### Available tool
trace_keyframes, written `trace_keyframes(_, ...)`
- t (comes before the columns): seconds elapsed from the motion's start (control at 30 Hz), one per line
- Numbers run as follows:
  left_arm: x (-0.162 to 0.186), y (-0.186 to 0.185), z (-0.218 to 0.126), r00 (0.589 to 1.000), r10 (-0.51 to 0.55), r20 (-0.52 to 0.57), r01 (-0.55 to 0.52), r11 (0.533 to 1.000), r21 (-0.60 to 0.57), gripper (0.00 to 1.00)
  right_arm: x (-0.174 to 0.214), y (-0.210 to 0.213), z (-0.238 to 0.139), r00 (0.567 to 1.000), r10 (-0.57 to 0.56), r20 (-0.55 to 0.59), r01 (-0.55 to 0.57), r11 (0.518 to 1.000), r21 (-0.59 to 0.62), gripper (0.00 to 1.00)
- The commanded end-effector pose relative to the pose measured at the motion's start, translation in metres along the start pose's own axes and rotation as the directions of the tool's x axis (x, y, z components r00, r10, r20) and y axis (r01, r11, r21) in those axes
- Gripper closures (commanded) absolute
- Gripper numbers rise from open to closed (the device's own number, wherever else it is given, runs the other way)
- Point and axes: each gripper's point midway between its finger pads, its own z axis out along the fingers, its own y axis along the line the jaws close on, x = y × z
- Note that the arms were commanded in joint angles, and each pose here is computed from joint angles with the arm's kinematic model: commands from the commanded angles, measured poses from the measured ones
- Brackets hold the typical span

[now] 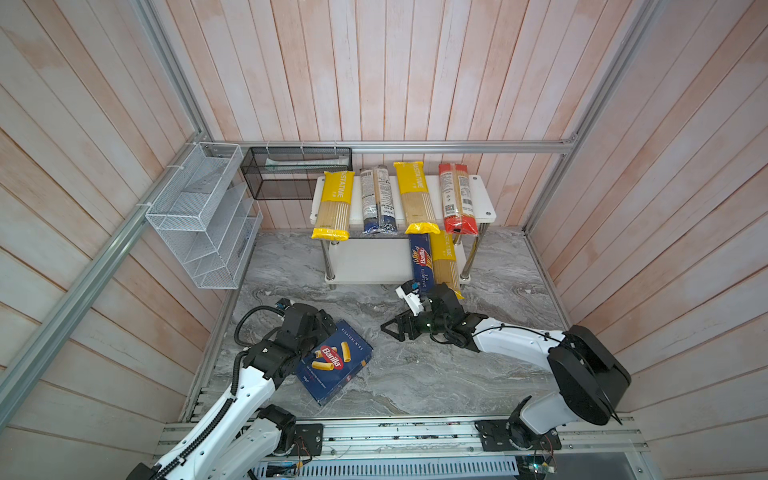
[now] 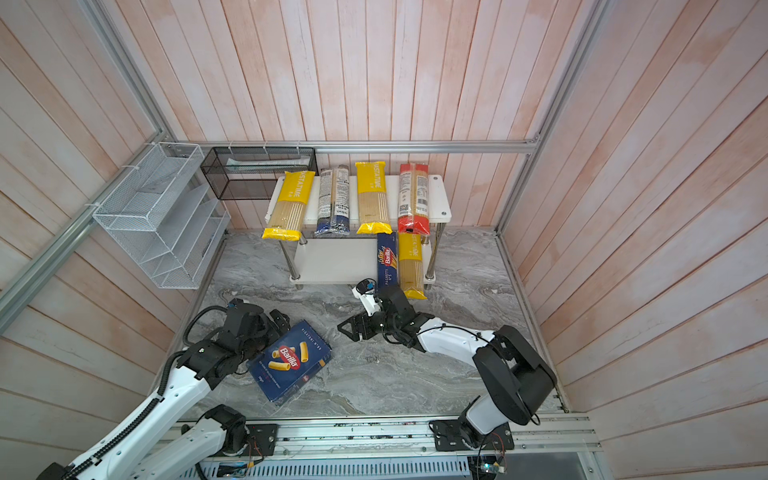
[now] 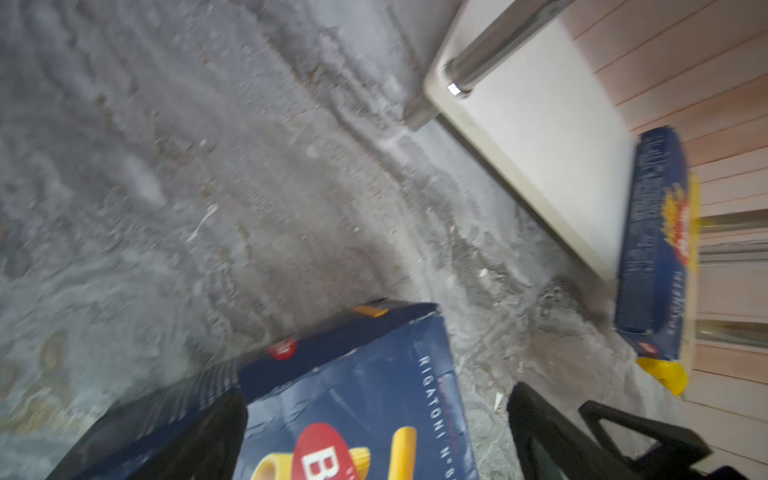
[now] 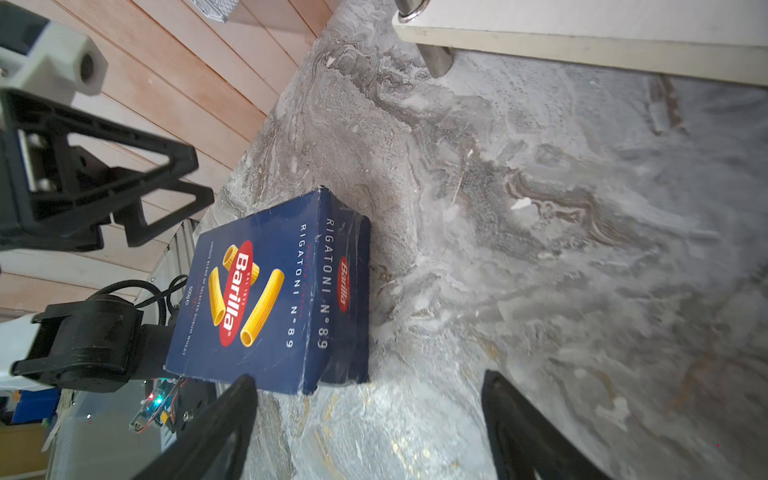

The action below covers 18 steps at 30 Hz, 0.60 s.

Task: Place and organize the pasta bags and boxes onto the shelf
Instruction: 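Grasp the blue Rigatoni box's end with the right gripper beside the left gripper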

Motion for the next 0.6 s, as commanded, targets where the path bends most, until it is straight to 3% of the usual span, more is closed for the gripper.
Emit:
trace_keyframes(0.0, 0.003, 0.031, -0.018, 0.997, -0.083, -0.003, 0.082, 0.986, -0.148, 0.00, -0.009, 0.017, 0.019, 0.999, -0.051, -0.008, 0.050, 0.995, -0.090, 0.15)
trace_keyframes(0.23, 0.008, 0.063, -0.050, 0.989, -0.149, 0.002, 0.144, 0.954, -0.264, 0.00, -0.002, 0.021, 0.055, 0.995, -0.079, -0.063, 0.071, 0.989, -0.129, 0.15)
trace_keyframes(0.4, 0.035, 0.075, -0.044, 0.978, -0.183, -0.098, 0.145, 0.941, -0.307, 0.00, 0.008, 0.022, 0.073, 0.992, -0.091, -0.093, 0.077, 0.986, -0.148, 0.15)
trace_keyframes(0.57, 0.048, 0.079, -0.035, 0.972, -0.195, -0.128, 0.152, 0.947, -0.283, 0.00, 0.014, 0.026, 0.084, 0.989, -0.101, -0.111, 0.082, 0.984, -0.161, 0.15)
